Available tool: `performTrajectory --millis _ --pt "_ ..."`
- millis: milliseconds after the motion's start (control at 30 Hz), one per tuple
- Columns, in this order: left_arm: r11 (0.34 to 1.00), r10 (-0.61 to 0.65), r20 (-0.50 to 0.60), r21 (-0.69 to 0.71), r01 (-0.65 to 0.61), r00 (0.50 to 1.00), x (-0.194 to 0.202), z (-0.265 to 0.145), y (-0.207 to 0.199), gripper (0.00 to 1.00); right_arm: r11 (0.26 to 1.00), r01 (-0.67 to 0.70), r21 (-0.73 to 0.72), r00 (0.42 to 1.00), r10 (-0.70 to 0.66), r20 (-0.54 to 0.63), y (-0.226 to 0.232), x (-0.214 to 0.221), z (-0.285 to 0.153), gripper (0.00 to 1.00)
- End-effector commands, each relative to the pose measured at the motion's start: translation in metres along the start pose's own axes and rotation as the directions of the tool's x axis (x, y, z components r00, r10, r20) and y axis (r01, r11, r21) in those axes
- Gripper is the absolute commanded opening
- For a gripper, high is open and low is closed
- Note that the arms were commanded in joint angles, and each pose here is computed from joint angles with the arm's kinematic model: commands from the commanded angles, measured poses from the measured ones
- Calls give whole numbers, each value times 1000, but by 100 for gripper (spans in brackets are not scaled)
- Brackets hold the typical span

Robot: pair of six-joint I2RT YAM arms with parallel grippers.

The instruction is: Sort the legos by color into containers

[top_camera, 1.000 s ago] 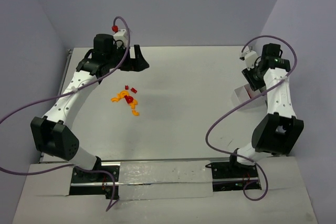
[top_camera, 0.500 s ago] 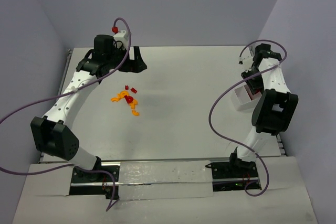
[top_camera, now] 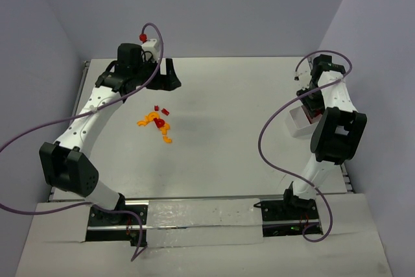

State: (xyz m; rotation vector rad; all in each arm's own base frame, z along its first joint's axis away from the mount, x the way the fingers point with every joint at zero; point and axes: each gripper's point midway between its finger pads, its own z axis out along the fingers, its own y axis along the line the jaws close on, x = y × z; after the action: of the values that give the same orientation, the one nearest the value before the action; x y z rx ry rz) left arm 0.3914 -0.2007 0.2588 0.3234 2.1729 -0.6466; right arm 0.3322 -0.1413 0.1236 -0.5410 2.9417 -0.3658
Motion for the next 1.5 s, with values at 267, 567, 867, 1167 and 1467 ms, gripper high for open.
performTrajectory --millis 267,567,867,1167,1467 --pt "993 89 32 -86 -86 996 -10 -16 13 99 999 -8 38 997 4 80 -6 -18 -28 68" --pt "946 107 -105 -295 -133 989 42 -1 88 91 998 37 -53 938 -17 345 52 -76 -104 100" --pt "918 62 -196 -373 -133 979 73 59 133 74 962 92 -256 865 50 500 138 -123 -142 100" --pt "867 17 -207 -484 -118 978 80 89 171 64 945 113 -307 864 59 500 164 -122 -133 100" --pt "880 -26 -238 -467 -91 971 89 109 182 57 940 116 -320 868 61 494 170 -119 -129 100"
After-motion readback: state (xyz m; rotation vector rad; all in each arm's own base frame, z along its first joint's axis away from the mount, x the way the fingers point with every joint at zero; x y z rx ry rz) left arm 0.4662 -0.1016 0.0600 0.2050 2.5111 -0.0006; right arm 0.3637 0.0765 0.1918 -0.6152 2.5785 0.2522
